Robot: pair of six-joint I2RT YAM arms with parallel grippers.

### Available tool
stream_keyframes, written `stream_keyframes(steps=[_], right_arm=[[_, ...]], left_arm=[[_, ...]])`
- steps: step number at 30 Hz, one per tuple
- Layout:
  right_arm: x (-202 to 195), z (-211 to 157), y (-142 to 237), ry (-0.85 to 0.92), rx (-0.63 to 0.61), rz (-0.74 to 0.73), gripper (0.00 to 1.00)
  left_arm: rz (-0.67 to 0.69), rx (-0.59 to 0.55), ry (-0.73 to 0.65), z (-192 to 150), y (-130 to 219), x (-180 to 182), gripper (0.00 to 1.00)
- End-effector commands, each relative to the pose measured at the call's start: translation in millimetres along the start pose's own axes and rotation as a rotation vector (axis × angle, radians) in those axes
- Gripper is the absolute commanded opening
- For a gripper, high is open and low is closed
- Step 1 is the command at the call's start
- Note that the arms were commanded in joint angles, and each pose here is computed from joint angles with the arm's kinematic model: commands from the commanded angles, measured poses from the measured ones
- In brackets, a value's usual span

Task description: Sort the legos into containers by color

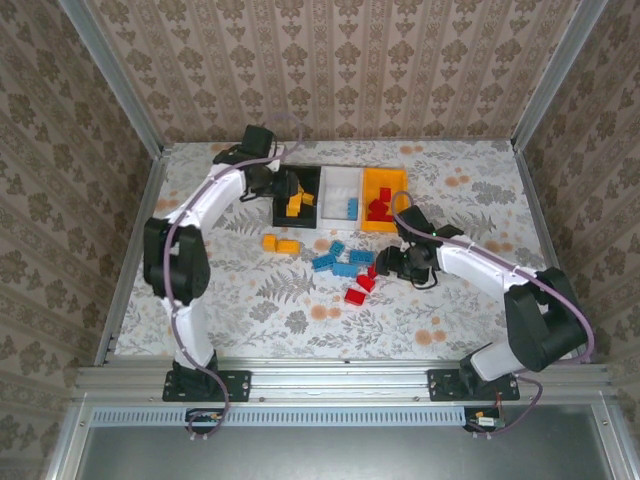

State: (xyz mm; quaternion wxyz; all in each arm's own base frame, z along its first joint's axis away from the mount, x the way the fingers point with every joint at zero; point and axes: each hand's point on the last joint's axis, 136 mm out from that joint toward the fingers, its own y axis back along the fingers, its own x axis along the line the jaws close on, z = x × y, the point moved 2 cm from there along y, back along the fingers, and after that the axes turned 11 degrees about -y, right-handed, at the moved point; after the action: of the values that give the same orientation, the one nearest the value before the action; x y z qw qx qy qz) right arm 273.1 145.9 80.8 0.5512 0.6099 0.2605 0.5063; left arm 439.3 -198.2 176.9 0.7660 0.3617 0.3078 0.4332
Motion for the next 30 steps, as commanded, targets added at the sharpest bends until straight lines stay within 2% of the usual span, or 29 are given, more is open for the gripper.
stream_keyframes(steps=[1,15,21,30], right_arm=[[13.0,10.5,-1.6,0.014,-0.024,0.001,0.68],[33.9,26.4,-28.2,0.058,0.017,-0.038,0.68],[34.7,26.6,-39.2,0.07,0.034,-0.069,0.66],[23.3,18.9,-48.0,0.068,0.049,-0.107,0.58]], left_arm=[[-0.03,-0.095,0.029,-2.4,36.1,-11.4,0.55],[0.039,-0.142,0.108,-101.0,120.9,7.2,0.59],[0.056,-0.154,0.143,-125.3,133.1,15.5,0.6],[0.037,-0.147,0.162,-132.1,128.1,18.7,0.61]])
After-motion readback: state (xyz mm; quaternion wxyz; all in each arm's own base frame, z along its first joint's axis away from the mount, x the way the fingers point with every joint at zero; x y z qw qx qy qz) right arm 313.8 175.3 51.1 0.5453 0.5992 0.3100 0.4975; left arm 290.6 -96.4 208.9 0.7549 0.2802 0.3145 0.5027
